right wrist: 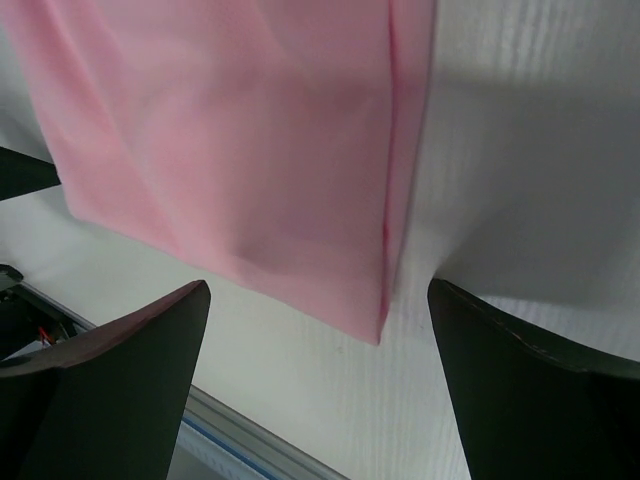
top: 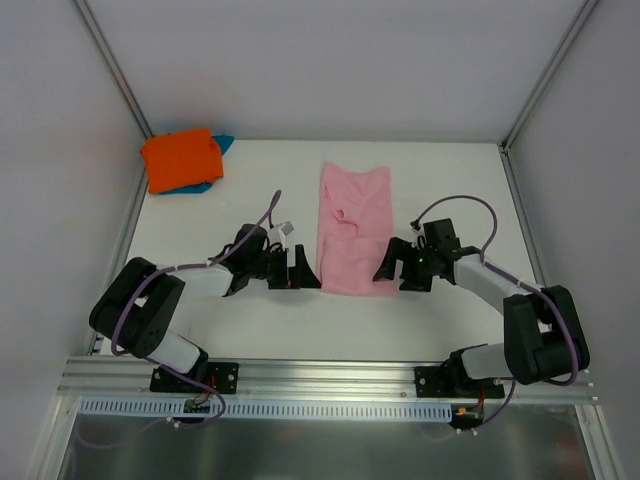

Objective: Fold and stack the t-shirts
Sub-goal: Grab one side of the 2/3 rectangular tshirt with both arms

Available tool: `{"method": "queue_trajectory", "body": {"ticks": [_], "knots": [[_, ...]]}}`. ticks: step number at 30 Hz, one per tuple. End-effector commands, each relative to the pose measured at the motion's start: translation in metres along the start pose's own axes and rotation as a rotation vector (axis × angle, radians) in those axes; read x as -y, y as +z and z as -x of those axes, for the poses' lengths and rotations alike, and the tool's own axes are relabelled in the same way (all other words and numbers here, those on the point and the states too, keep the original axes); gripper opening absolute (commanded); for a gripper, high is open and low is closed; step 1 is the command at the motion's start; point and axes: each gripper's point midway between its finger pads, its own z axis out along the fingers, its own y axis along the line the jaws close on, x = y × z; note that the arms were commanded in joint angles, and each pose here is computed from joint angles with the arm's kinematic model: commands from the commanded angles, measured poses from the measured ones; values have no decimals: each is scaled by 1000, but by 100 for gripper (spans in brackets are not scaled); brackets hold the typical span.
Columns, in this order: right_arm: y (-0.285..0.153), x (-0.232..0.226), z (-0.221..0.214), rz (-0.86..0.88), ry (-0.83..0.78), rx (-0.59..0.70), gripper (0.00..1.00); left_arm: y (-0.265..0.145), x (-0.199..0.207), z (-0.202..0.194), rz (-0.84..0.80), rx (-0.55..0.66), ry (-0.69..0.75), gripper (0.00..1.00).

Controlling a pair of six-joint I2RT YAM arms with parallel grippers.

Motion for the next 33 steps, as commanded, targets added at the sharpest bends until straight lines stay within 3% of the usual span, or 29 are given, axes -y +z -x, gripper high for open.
{"method": "queue_trajectory", "body": {"ticks": [1, 11, 19, 24, 27, 28, 30, 31, 32, 33], "knots": [[17, 3, -8, 9, 14, -16, 97, 6, -10, -4, 9, 6, 2, 98], [24, -1, -9, 5, 16, -33, 95, 33, -6, -10, -37, -42, -52, 94], [18, -2, -7, -8, 2, -27, 93, 53, -1, -24, -34, -107, -64, 86], [18, -2, -7, -6, 7, -29, 85, 56, 0, -31, -24, -129, -65, 80], [18, -3, -7, -7, 9, -30, 73, 54, -2, -33, -11, -133, -59, 72], [18, -2, -7, -8, 12, -32, 58, 53, -3, -35, -4, -143, -54, 60], [18, -2, -8, -7, 11, -36, 41, 51, -4, -35, 5, -144, -49, 44], [19, -2, -9, -5, 15, -42, 22, 51, -5, -35, 13, -148, -44, 36], [19, -2, -10, -5, 14, -46, 14, 51, -5, -36, 13, -151, -44, 20], [19, -2, -10, -4, 15, -48, 8, 51, -5, -36, 13, -154, -41, 11]]}}
